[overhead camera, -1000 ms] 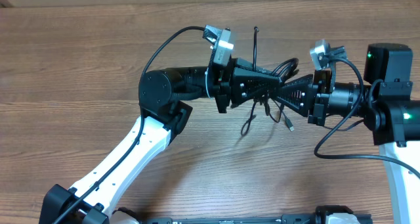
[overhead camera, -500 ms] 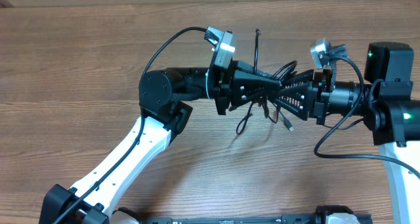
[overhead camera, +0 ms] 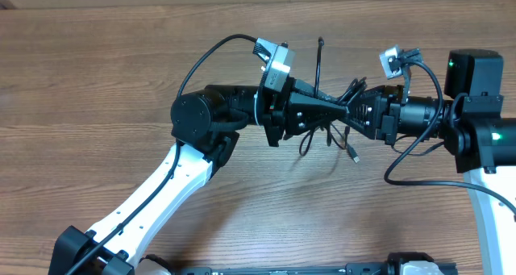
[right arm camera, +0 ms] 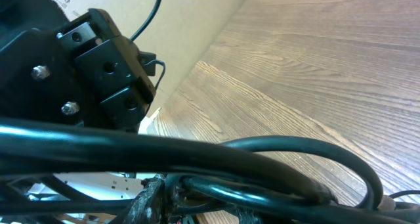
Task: Untangle cables
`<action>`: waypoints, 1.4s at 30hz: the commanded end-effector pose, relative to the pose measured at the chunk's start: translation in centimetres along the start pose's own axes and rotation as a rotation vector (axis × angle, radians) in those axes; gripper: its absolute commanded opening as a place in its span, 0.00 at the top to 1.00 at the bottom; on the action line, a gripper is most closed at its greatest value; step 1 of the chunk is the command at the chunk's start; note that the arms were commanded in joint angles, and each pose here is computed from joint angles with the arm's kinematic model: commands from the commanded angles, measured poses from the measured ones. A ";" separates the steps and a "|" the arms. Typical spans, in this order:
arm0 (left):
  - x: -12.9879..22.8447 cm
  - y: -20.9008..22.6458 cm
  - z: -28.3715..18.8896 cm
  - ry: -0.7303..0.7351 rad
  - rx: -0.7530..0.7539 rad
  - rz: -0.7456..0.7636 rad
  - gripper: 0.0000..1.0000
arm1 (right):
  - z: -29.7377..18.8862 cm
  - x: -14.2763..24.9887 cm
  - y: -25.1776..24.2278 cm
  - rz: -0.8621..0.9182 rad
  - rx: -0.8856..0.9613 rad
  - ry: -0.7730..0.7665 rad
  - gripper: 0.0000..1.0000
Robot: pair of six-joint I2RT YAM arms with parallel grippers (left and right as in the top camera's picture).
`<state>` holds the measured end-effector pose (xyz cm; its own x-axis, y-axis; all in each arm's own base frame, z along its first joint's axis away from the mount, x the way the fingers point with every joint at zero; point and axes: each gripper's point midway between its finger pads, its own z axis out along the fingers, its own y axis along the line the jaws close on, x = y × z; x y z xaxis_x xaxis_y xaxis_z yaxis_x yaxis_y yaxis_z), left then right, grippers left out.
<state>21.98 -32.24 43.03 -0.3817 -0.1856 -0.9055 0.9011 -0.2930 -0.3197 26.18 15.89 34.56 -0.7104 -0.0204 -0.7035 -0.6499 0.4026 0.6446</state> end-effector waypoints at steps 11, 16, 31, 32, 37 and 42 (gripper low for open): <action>-0.5 -0.5 0.3 -0.013 0.010 0.014 0.96 | 0.2 0.1 -1.2 0.019 0.056 0.010 0.87; -0.5 -0.5 0.3 -0.013 0.010 0.015 0.96 | 0.2 -0.1 -0.9 0.012 0.041 0.006 0.96; 0.8 2.0 -0.3 0.028 -0.068 0.020 0.96 | 0.1 0.2 1.5 0.034 -0.099 0.011 0.96; 0.9 2.4 -0.5 0.030 -0.081 0.007 0.96 | 0.1 0.3 1.6 0.042 -0.107 0.014 0.96; 0.3 3.8 -2.3 0.030 -0.131 -0.009 0.96 | 0.1 1.0 1.8 0.061 -0.111 0.033 0.96; 0.1 4.3 -3.5 0.037 -0.151 -0.010 0.96 | 0.0 1.1 2.3 0.066 -0.138 0.033 0.96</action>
<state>26.42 -30.82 40.22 -0.4254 -0.1454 -0.8932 0.9014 -0.1567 -0.4037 24.69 16.39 34.27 -0.7775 -0.0231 -0.6285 -0.5989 0.3319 0.7288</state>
